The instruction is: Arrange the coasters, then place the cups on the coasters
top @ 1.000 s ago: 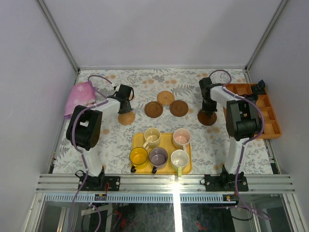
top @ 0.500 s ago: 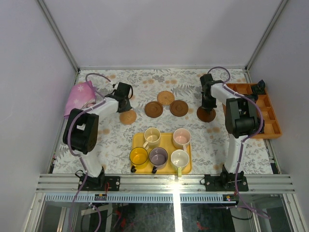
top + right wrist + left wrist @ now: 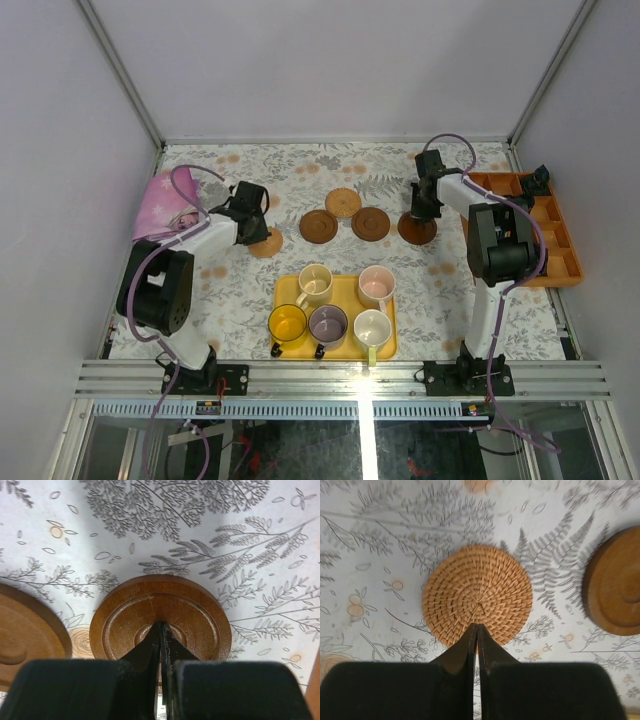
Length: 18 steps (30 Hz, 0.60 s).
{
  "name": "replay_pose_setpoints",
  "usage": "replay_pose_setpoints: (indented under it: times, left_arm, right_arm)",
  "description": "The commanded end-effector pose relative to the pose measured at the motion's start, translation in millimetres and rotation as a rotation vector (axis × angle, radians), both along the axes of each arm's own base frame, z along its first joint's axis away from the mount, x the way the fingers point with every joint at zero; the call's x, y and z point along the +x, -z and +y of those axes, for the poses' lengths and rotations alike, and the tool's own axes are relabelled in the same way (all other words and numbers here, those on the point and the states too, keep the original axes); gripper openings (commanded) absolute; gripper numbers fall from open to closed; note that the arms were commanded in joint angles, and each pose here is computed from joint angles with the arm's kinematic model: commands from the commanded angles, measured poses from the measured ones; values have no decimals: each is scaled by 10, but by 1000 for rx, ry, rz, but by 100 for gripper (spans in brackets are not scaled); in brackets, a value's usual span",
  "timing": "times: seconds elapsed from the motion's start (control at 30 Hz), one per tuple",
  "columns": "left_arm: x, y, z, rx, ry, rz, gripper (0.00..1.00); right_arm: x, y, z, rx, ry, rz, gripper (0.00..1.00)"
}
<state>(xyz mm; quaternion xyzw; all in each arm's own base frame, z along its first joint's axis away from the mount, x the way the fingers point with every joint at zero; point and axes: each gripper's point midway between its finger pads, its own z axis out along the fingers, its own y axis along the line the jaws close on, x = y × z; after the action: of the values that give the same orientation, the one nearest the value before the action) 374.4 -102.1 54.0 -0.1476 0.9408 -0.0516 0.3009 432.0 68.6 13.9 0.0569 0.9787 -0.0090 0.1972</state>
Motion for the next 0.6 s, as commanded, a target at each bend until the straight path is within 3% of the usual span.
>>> replay_pose_setpoints:
  times: [0.0,0.3,0.57]
  left_arm:
    - [-104,199,-89,-53,5,55,0]
    - [-81,506,-91,-41,-19,117,0]
    - [161,649,-115,-10,-27,135,0]
  right_arm:
    - [-83,219,234,104,-48,48,0]
    - [-45,186,388,160,-83,43,0]
    - [-166,286,577,162,-122,72,0]
